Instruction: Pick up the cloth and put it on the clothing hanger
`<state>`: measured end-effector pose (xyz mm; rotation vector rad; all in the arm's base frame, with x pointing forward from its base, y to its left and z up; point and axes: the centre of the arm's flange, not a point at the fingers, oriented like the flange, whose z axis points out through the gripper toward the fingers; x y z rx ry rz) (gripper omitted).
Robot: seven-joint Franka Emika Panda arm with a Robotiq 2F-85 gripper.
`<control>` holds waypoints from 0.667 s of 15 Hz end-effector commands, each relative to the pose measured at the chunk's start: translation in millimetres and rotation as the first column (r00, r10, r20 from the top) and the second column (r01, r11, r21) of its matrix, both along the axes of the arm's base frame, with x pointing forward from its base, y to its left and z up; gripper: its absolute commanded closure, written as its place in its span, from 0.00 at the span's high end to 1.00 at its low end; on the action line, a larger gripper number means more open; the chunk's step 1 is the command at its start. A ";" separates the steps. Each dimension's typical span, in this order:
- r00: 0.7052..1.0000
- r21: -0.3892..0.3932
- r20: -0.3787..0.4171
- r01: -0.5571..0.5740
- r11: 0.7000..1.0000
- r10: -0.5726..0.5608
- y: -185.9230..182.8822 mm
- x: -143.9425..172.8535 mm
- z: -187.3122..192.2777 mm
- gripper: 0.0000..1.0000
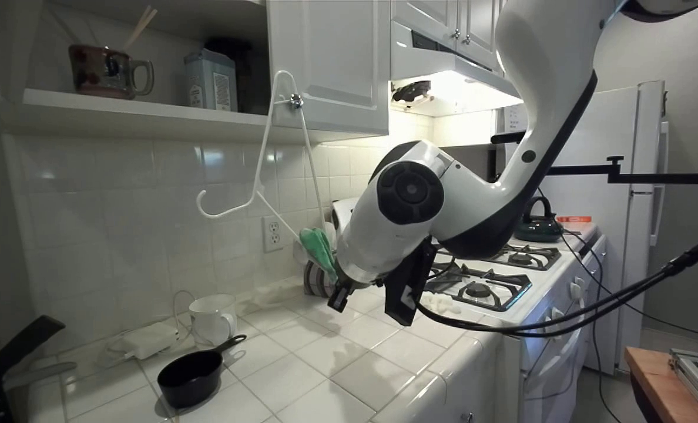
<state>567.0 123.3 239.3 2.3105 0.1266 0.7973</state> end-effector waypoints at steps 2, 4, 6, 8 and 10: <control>0.971 0.106 -0.017 -0.234 0.966 0.237 39.6 -32.5 21.3 0.77; 0.959 0.239 -0.016 -0.271 0.932 0.283 44.9 -42.8 30.7 0.92; 0.954 0.366 -0.013 -0.274 0.889 0.299 42.2 -50.2 38.1 1.00; 0.944 0.472 -0.016 -0.283 0.835 0.329 31.3 -56.0 43.7 1.00; 0.942 0.564 -0.035 -0.256 0.785 0.333 7.9 -63.4 49.6 1.00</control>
